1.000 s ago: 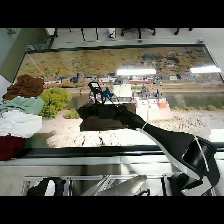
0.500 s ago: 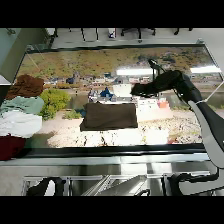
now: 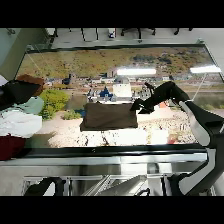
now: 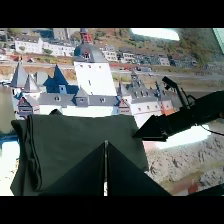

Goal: Fold the shirts.

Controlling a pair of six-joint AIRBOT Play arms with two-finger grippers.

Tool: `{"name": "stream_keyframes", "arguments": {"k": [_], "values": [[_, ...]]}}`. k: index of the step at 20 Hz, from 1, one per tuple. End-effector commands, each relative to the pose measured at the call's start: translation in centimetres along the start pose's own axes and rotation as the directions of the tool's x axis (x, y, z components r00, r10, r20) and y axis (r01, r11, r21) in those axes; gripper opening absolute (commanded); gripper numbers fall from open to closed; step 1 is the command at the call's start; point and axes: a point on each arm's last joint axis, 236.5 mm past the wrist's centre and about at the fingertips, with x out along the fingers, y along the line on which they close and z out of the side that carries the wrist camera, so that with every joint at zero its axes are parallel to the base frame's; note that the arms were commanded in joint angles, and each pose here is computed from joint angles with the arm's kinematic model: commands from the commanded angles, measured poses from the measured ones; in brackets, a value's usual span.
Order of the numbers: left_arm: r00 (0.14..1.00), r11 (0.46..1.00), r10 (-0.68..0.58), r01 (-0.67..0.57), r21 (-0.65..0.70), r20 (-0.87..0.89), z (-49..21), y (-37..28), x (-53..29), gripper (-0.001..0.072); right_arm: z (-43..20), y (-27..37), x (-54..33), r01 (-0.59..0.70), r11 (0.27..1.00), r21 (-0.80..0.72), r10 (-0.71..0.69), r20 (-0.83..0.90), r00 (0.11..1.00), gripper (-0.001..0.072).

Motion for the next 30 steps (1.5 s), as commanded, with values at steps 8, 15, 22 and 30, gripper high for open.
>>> {"name": "stream_keyframes", "arguments": {"k": [8, 15, 22, 30], "values": [[0.997, 0.999, -0.036, 0.033, 0.042, 0.071, 0.4, -2.6, -2.1, 0.0014, 0.4, 0.4, 1.7, -0.015, 1.000, -0.026, 0.015, -0.003, 1.000, 0.0028], [0.996, 0.998, -0.036, 0.032, 0.048, 0.076, 0.4, -2.7, -2.3, 0.0014, 6.7, -4.9, -18.5, 0.054, 0.993, 0.101, -0.097, 0.491, 0.866, 0.0026], [0.996, 0.998, -0.036, 0.032, 0.049, 0.078, 0.4, -2.7, -2.4, 0.0014, -4.9, -22.9, -34.3, 0.061, 0.827, 0.559, -0.452, 0.597, 0.663, 0.0027], [0.993, 0.998, -0.037, 0.032, 0.049, 0.109, 1.2, -2.8, -2.4, 0.0014, -15.8, -30.4, -26.6, -0.102, 0.624, 0.774, -0.492, 0.492, 0.718, 0.0027]]}}
